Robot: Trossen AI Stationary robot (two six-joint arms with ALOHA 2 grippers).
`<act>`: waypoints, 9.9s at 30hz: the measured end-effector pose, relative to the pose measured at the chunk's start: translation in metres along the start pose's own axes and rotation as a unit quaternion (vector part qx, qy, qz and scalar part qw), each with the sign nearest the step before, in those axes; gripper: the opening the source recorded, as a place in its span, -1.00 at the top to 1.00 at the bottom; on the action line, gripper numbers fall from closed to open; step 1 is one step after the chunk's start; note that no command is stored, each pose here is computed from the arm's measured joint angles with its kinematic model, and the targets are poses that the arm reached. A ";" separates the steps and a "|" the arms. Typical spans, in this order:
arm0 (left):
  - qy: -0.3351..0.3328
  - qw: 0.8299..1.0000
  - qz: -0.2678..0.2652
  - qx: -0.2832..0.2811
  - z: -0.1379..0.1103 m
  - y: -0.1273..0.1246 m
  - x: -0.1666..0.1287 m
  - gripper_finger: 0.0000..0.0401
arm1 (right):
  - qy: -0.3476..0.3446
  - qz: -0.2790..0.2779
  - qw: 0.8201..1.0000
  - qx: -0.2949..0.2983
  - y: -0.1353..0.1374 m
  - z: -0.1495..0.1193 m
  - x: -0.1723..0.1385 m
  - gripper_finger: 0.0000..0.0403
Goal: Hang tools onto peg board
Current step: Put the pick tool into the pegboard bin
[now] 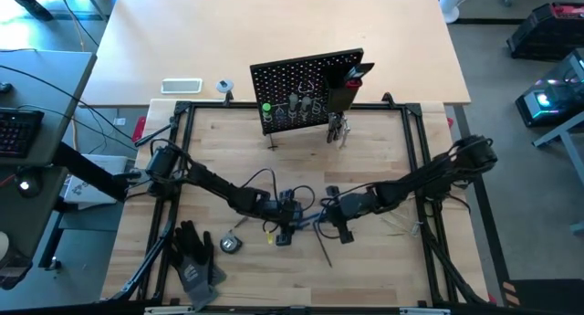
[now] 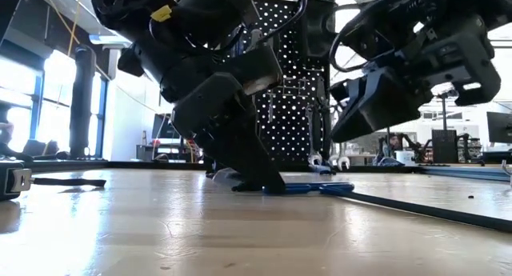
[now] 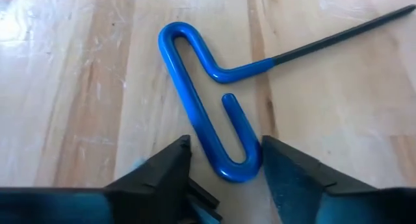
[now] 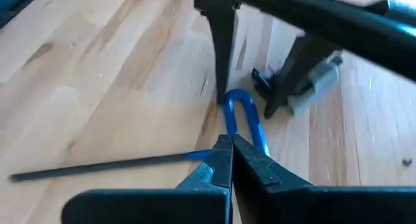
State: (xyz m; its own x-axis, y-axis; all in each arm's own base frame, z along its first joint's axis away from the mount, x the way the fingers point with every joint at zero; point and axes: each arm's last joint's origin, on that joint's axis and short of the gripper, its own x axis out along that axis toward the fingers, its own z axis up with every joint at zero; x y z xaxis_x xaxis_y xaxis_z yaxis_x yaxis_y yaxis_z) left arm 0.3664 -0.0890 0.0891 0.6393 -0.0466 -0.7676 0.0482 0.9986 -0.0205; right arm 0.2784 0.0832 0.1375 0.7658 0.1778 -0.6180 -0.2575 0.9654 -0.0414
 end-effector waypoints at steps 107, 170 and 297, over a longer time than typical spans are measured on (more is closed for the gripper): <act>-0.085 0.996 -0.026 0.006 0.007 0.022 0.023 0.65 | 0.122 -0.058 0.984 0.117 0.018 -0.023 -0.003 0.39; -0.074 0.990 0.100 0.073 0.014 0.044 0.011 0.35 | -0.003 0.050 0.983 0.174 0.016 -0.054 0.004 0.32; -0.099 0.987 -0.084 0.091 0.022 0.051 0.041 1.00 | 0.080 -0.112 0.846 0.515 -0.006 -0.049 0.005 0.32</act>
State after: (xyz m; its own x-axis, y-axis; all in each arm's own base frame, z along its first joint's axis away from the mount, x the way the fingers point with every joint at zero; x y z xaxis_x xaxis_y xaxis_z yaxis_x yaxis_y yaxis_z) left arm 0.4120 -0.0402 0.0712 0.7464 -0.2338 -0.6230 0.2925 0.9562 -0.0083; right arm 0.2548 0.0694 0.0962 0.6157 0.0193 -0.7878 0.5976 0.6402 0.4827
